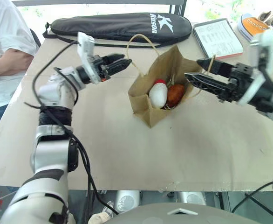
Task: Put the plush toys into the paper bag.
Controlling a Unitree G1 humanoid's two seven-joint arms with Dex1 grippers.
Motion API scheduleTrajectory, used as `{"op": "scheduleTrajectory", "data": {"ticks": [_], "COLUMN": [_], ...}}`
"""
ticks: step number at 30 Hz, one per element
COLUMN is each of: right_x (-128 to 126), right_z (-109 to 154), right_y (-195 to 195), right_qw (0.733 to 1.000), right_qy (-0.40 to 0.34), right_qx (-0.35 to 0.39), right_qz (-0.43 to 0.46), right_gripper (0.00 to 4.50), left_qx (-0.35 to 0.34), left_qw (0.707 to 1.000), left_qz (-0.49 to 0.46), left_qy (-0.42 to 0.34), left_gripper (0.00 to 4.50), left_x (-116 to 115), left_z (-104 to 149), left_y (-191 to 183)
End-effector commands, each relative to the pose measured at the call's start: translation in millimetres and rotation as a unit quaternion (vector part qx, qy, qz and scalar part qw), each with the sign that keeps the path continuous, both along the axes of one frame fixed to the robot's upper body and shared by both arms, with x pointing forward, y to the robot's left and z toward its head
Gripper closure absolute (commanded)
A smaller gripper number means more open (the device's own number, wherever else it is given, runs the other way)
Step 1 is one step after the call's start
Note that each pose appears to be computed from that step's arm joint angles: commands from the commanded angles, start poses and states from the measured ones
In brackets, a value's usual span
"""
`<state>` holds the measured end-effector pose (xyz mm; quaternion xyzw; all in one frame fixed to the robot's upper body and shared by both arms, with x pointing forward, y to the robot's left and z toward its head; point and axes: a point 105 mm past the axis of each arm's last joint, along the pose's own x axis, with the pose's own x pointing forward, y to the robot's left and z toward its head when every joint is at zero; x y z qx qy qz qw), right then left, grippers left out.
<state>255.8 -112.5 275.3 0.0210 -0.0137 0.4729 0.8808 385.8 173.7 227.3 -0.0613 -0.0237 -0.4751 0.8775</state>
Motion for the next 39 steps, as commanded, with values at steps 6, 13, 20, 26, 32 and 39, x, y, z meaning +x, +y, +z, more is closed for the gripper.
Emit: {"op": "scheduleTrajectory", "data": {"ticks": [6, 13, 20, 26, 32, 39], "right_x": [-20.5, -37.5, -56.6, -47.8, -16.2, 15.5], "right_z": [-0.6, -7.4, -11.2, -73.0, -108.4, -102.5], "right_y": [-15.8, -34.8, -52.0, -29.8, 9.2, 56.7], "right_qw": [0.998, 0.994, 0.994, 0.985, 0.988, 0.996], "right_qy": [0.005, 0.030, 0.054, 0.094, 0.055, 0.002], "right_qx": [-0.069, -0.102, -0.089, -0.143, -0.143, -0.086], "right_qz": [0.006, -0.002, -0.017, -0.003, 0.005, 0.040], "right_gripper": [1.20, 1.20, 1.20, 2.31, 4.47, 4.47], "left_qx": [-0.037, -0.024, 0.010, 0.069, 0.106, 0.136], "left_qw": [0.998, 0.998, 0.996, 0.991, 0.985, 0.987], "left_qz": [-0.038, -0.056, -0.077, -0.110, -0.133, -0.084], "left_qy": [-0.013, 0.005, 0.038, 0.031, 0.010, -0.031], "left_gripper": [0.02, 0.02, 0.02, 0.00, 0.00, 0.00], "left_x": [-46.8, -77.3, -99.5, -107.3, -112.4, -103.7], "left_z": [13.3, 0.1, -23.3, -41.6, -50.5, -54.7], "left_y": [-5.9, -7.0, -6.6, -20.7, -32.4, -39.7]}}
